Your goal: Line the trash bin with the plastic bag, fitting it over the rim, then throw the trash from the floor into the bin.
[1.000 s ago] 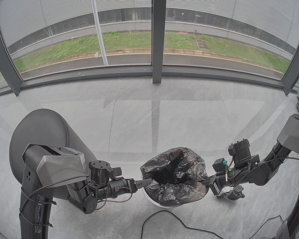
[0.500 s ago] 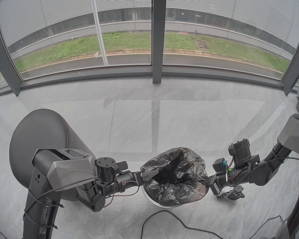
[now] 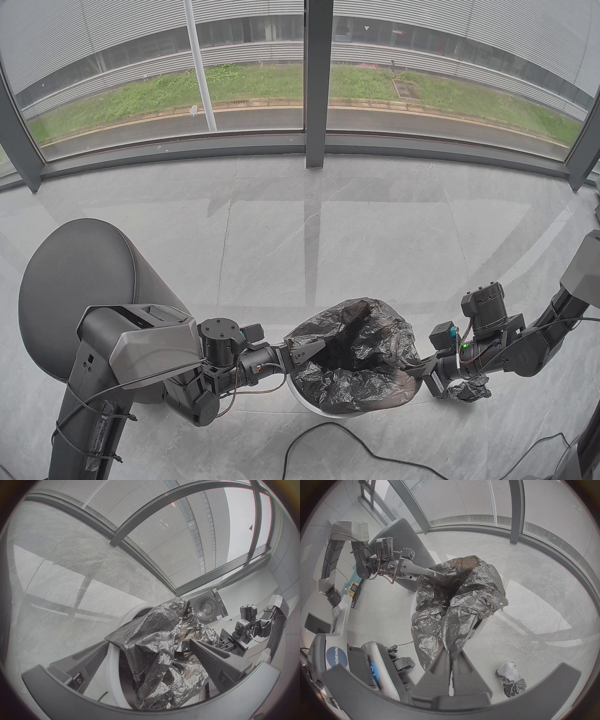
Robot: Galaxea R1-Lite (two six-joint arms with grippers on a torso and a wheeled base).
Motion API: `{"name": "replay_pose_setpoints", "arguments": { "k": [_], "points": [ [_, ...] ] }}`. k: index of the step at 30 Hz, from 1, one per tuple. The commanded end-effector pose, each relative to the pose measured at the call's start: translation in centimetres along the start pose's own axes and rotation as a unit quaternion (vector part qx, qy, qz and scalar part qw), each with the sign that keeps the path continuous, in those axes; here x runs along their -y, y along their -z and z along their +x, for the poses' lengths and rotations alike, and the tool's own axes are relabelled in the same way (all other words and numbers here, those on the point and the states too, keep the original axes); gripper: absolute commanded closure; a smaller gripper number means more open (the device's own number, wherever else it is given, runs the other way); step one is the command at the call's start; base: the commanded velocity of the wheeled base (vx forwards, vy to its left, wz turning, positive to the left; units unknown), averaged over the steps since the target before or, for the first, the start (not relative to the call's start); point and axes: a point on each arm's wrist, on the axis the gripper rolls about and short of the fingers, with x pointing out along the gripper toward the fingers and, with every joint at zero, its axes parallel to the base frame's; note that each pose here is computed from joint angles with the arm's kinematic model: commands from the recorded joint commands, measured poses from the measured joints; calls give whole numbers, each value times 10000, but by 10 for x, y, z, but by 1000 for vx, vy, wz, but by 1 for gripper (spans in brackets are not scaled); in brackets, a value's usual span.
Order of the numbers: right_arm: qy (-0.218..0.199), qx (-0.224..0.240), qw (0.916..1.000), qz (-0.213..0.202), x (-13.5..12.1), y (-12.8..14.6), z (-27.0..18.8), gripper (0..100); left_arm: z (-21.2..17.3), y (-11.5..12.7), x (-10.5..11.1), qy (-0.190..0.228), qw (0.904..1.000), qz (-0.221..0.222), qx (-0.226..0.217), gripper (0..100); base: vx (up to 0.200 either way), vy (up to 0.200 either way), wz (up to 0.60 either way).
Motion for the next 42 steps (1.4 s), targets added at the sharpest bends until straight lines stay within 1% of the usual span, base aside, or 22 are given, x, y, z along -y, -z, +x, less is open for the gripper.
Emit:
{"name": "replay_pose_setpoints", "arguments": {
  "k": [1,7,16,19,20,30,34,39,40,42],
  "points": [
    [11,22,10000,-13,-1,0,-3,100,2,5,0,41,10000,5,-8,0,0,0,0],
    [4,2,10000,-14,-3,1,-5,100,2,2,4,72,9999,96,69,0,0,0,0],
    [-5,9,10000,-27,-4,1,-7,100,-4,-11,6,50,9996,152,216,0,0,0,0],
    [-5,9,10000,-27,-4,1,-7,100,-4,-12,6,38,9995,247,215,0,0,0,0],
    [-2,16,10000,-29,-4,1,-7,100,-6,-13,5,12,9989,416,223,0,0,0,0],
    [-16,9,10000,-30,-5,1,-6,100,-4,-18,17,200,9982,503,269,0,0,0,0],
    [-18,2,10000,-28,-5,1,-5,100,-5,-21,20,214,9980,517,293,0,0,0,0],
    [-21,-4,10000,-25,-5,1,-5,100,-10,-18,22,241,9985,460,145,0,0,0,0],
    [-18,2,10000,-35,-5,1,-5,100,-12,-13,23,268,9987,440,14,0,0,0,0],
    [-18,2,10000,-35,-5,1,-5,100,-15,-8,22,238,9989,408,-80,0,0,0,0]
  ]
}}
